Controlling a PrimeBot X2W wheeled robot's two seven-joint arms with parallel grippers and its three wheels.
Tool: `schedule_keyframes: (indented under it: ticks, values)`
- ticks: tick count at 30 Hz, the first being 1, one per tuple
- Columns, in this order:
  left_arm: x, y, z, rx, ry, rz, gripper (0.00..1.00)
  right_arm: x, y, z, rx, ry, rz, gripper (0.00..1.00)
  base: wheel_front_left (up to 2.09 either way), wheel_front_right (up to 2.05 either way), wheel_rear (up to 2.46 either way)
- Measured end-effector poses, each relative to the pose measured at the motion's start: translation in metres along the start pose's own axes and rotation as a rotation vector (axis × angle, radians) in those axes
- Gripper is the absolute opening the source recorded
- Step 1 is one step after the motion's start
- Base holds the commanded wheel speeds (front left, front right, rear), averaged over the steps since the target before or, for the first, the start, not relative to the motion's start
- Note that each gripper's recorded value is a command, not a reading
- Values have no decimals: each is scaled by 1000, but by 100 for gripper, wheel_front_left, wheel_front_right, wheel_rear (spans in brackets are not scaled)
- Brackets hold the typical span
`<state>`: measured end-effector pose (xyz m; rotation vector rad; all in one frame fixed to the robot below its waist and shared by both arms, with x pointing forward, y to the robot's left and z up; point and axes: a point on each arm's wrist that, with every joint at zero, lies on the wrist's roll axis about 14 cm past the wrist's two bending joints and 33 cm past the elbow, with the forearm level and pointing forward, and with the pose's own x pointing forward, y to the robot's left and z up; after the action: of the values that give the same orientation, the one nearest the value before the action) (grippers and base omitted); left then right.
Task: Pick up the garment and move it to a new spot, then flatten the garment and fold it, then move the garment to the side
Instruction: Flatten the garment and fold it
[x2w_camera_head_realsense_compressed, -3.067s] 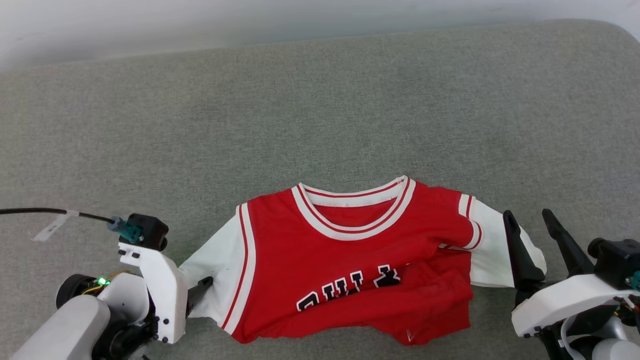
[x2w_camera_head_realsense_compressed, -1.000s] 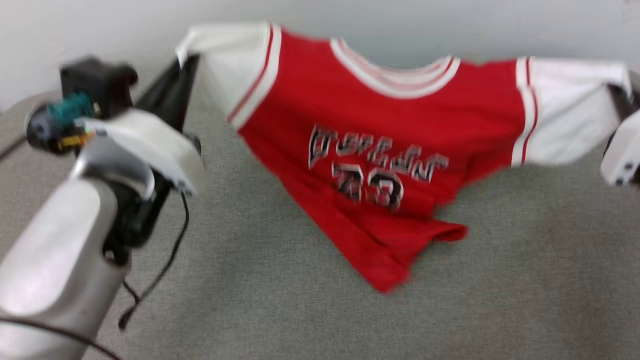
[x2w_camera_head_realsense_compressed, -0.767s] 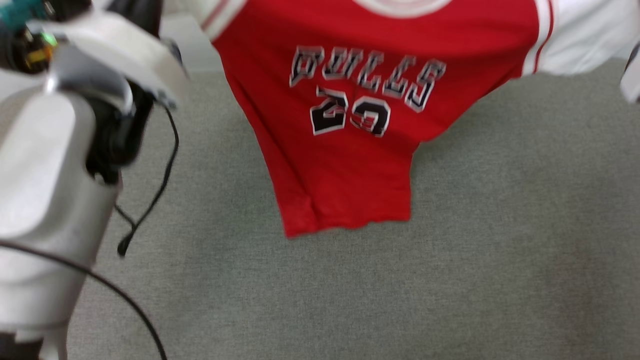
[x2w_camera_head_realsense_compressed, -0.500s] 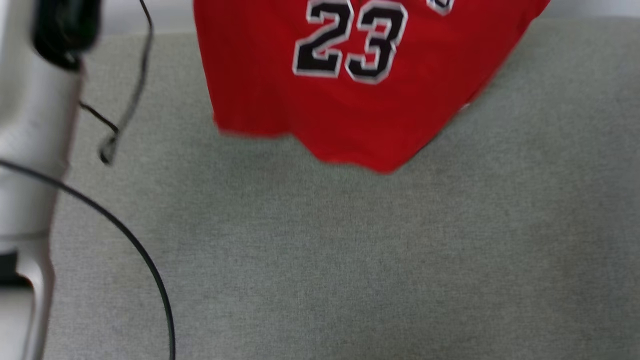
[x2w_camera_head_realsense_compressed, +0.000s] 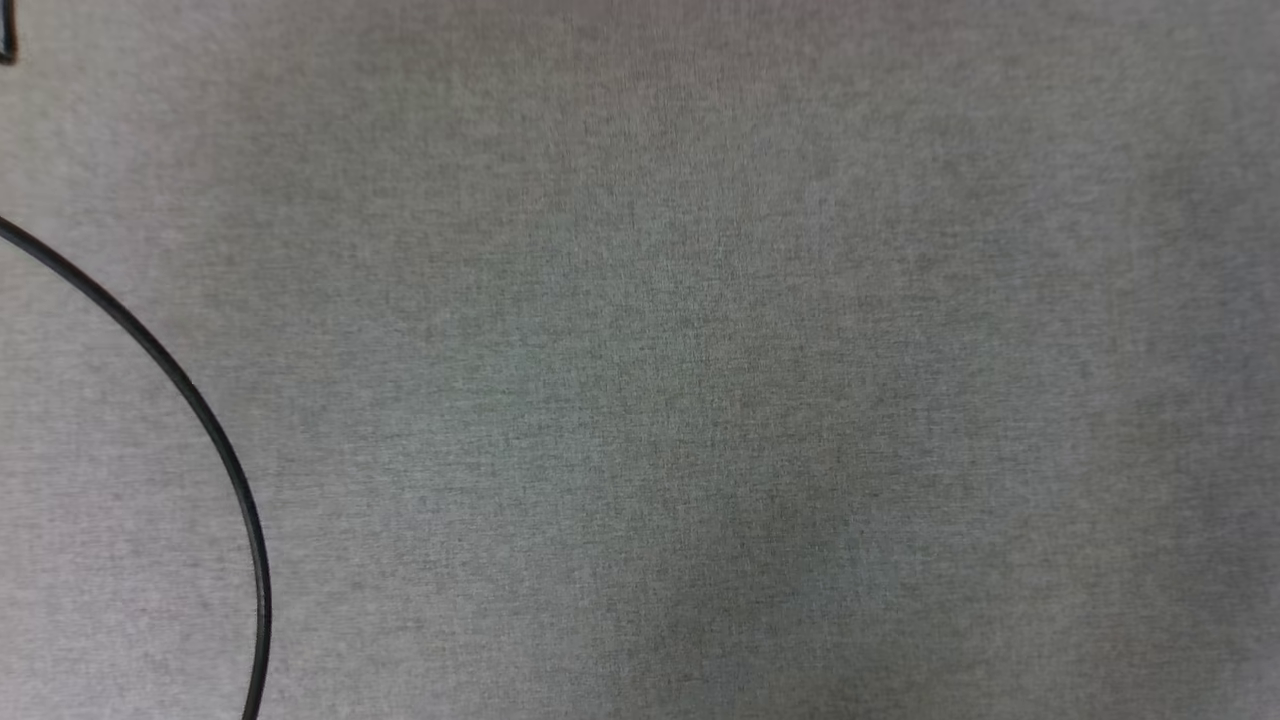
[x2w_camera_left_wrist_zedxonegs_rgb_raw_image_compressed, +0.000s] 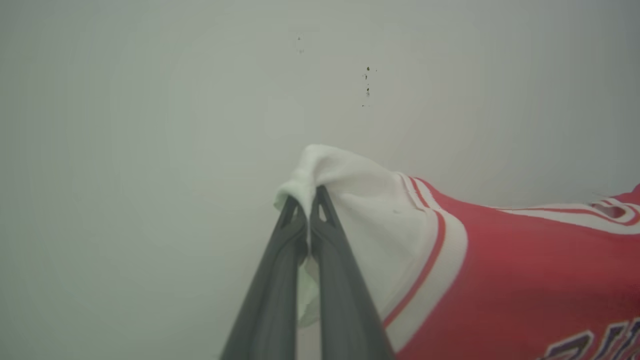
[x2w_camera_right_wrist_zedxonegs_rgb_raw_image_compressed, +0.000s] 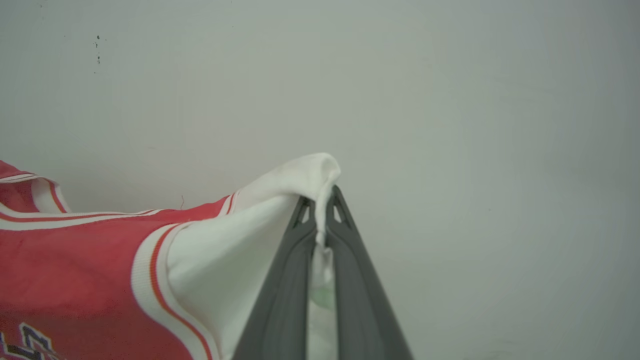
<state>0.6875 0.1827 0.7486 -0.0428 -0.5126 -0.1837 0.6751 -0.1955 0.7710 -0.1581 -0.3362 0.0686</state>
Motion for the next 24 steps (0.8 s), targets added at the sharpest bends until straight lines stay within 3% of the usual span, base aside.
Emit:
schedule_keyframes:
  ticks: [8,14,24]
  values:
    - [-7,9,-79,-29,115,19,0,15,30,-72,7,108,62,0,0,0,0]
    - [-37,14,-136,-73,237,37,0,5,58,-134,30,229,131,0,0,0,0]
    - [-146,9,-199,-142,476,75,0,-101,93,-243,132,555,224,0,0,0,0]
